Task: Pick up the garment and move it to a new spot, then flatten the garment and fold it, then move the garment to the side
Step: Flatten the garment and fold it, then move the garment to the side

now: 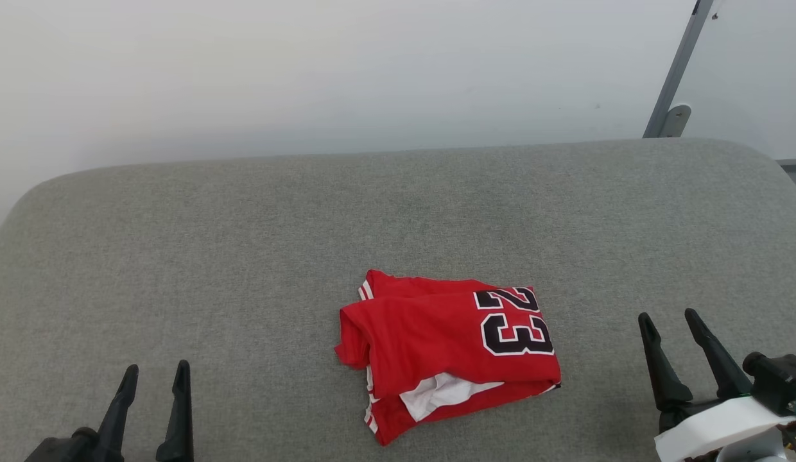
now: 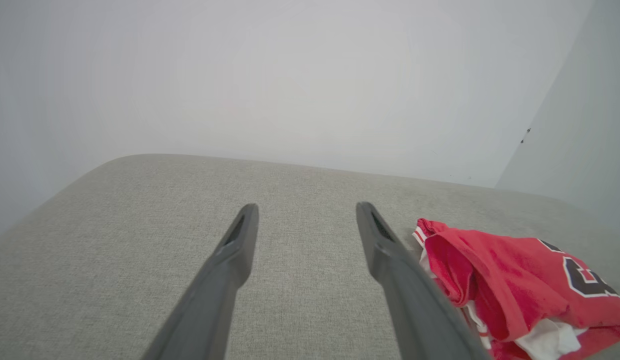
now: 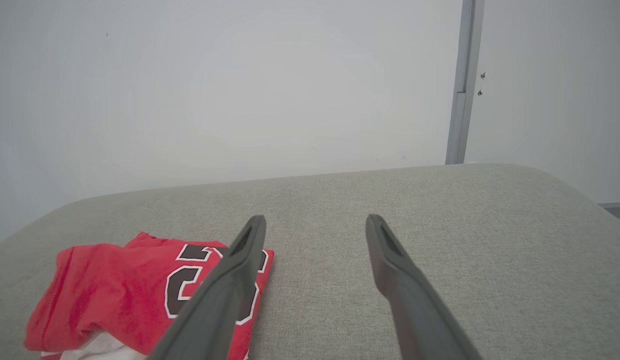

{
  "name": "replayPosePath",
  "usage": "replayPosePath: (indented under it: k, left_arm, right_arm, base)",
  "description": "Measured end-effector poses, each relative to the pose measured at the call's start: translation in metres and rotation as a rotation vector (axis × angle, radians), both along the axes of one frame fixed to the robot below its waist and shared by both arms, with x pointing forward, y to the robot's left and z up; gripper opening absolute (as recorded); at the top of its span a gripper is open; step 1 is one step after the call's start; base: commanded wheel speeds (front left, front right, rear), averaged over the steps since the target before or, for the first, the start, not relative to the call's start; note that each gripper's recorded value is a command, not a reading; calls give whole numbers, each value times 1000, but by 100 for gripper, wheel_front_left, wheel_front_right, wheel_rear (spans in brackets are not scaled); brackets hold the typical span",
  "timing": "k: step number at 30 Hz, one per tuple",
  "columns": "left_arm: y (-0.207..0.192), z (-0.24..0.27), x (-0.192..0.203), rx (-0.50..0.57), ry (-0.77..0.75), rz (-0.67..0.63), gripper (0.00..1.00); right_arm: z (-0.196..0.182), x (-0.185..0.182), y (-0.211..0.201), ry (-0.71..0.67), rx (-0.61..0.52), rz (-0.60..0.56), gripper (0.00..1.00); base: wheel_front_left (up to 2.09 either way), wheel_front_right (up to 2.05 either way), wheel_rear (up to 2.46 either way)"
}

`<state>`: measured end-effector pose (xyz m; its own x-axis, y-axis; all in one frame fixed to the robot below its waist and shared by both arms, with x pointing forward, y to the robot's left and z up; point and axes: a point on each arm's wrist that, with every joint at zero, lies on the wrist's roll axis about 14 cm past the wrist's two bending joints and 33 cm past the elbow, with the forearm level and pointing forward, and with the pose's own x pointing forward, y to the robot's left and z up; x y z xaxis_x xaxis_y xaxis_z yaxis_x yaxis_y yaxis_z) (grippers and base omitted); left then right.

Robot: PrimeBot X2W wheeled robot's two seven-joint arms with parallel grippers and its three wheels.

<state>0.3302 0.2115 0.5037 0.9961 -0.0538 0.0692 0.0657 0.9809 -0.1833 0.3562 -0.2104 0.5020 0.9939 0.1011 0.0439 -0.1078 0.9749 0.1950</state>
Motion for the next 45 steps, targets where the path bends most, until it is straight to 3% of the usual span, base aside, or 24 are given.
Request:
replayPosePath:
  k: [16, 24, 28, 45]
  left_arm:
    - [-3, 0, 0, -3, -1, -2, 100]
    - [5, 0, -2, 2, -2, 23, 100]
    - [13, 1, -5, 6, -2, 44, 100]
    - [26, -12, -12, -15, 42, 110, 100]
  right_arm:
    - [-1, 5, 4, -3, -8, 5, 100]
    - [-10, 15, 23, 72, -44, 84, 100]
    - [-16, 28, 32, 156, -89, 150, 100]
    - [-73, 54, 74, 778, -189, 439, 100]
  base:
    - [0, 0, 0]
    - [0, 0, 0]
    - [0, 0, 0]
    - [0, 0, 0]
